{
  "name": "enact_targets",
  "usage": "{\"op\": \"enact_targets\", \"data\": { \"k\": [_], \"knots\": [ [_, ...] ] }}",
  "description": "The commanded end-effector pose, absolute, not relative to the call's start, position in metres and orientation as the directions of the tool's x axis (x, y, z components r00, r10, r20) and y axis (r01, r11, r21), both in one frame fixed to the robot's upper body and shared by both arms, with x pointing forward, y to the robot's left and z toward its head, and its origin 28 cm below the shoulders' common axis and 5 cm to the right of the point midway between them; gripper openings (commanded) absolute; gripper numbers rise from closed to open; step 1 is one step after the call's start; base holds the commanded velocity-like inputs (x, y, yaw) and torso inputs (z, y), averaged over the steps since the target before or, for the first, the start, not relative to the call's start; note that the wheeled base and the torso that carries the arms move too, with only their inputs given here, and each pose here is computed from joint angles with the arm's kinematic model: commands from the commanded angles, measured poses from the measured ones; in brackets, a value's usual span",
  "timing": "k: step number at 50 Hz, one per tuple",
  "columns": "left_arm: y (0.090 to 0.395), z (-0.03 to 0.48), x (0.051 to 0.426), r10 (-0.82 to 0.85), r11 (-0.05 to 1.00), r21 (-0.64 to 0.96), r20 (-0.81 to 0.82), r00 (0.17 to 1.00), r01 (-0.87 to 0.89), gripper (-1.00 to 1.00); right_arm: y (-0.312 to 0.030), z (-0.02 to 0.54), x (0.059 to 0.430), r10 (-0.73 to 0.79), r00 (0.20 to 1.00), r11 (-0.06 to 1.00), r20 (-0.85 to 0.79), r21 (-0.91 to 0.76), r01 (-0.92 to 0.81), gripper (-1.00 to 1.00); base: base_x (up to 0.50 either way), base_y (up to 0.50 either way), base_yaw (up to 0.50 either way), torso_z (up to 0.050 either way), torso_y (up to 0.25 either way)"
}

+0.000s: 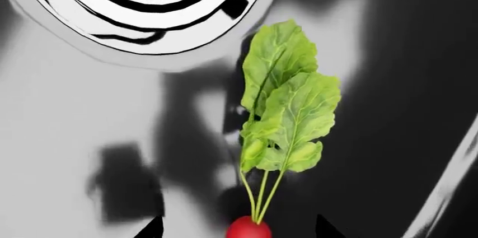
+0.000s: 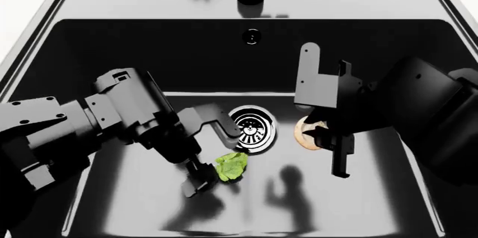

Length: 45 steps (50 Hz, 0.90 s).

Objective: Pick up the fruits and vegetables and place them in the sink. Turn on the sink faucet to wash them. Then turn the sink off and put them in the tray.

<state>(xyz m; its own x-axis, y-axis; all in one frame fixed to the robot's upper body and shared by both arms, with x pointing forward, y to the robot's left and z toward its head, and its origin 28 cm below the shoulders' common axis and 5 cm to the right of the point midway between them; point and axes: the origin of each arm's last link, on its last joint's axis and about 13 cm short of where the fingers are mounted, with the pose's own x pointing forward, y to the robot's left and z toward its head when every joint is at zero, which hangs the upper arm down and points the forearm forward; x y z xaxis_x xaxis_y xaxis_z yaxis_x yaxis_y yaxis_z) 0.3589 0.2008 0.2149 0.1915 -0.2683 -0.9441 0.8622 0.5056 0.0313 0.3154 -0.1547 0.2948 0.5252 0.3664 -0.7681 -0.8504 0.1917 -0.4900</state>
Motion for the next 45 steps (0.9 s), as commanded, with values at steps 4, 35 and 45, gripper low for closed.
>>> {"op": "enact_targets", "data": {
  "k": [4,35,45],
  "knots": [
    [0.189,0.199,0.359,-0.275,0.466,0.029,-0.945,0.176,0.884,-1.00,-0.155,0.292,0.316,0.369,0.524,0.191,-0.767,-0.489,-0.851,-1.00,0.00,0.00,0.00,0.000,-0.002],
    [0.201,0.269,0.338,-0.404,0.494,0.081,-0.860,0.311,0.865,-1.00,-0.159,0.318,0.308,0.398,0.564,0.223,-0.723,-0.520,-0.824,-1.00,0.00,0.00,0.00,-0.001,-0.001],
    [0.220,0.300,0.316,-0.515,0.552,0.072,-0.754,0.407,0.831,-1.00,-0.165,0.336,0.299,0.429,0.609,0.288,-0.667,-0.538,-0.792,-1.00,0.00,0.00,0.00,0.000,0.000]
  ]
}}
